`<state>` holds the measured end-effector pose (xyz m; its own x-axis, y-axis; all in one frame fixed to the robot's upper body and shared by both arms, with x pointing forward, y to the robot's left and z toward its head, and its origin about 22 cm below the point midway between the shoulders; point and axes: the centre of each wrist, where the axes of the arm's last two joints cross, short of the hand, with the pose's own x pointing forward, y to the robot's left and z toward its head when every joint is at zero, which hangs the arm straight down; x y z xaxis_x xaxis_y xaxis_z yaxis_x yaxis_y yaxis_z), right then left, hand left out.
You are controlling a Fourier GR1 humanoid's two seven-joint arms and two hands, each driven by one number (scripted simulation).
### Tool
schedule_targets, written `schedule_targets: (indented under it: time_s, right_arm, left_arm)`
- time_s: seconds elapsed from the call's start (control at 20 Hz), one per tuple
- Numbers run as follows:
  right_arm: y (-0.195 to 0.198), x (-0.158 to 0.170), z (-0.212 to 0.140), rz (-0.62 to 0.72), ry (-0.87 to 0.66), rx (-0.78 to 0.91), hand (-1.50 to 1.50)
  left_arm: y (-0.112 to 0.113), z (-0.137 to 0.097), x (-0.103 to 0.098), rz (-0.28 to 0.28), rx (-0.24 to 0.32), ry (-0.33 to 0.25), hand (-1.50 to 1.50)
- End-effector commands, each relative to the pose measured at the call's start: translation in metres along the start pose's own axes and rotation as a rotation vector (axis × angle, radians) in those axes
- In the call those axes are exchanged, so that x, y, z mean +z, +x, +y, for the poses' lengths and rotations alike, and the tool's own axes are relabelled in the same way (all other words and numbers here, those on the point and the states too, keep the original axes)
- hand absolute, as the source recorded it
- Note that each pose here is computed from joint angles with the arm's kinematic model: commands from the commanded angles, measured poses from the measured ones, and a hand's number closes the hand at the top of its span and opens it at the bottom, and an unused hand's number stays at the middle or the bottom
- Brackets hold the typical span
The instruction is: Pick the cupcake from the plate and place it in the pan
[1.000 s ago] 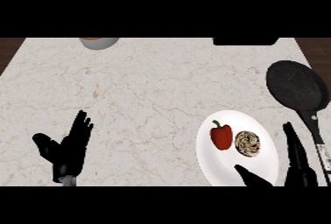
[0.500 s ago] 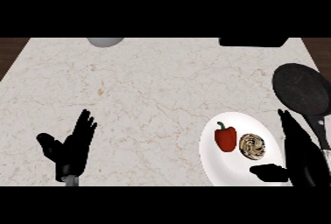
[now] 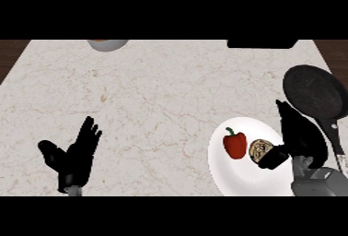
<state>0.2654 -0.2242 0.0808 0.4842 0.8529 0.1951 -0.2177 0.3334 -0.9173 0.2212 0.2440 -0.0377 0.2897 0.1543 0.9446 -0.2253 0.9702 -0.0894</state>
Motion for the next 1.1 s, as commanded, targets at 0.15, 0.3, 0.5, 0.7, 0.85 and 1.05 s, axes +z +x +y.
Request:
schedule_targets:
  time_s: [0.15,0.3,0.5,0.7,0.85,1.05]
  right_arm:
    - [0.008,-0.016,0.014,0.052,0.233,0.070,-1.50]
    - [0.007,-0.005,0.012,0.024,0.237,0.037,-1.50]
    - [-0.010,0.009,0.027,0.010,0.153,0.023,-1.50]
    - [0.002,-0.009,0.023,-0.001,0.147,0.015,-1.50]
    - [-0.009,0.009,0.035,-0.014,0.093,0.005,-1.50]
    - [-0.016,-0.023,0.032,0.013,0.125,0.053,-1.50]
  left_arm:
    - [0.002,-0.011,0.007,0.012,0.010,0.015,0.00]
    - [-0.008,0.012,0.007,0.022,-0.009,0.034,0.00]
    - [-0.011,0.010,0.008,0.028,-0.004,0.011,0.00]
    - [-0.012,0.018,-0.007,0.011,0.006,0.022,0.00]
    - [-0.007,-0.004,-0.007,0.014,-0.003,0.018,0.00]
    - [0.000,0.007,-0.003,0.011,-0.001,0.021,0.00]
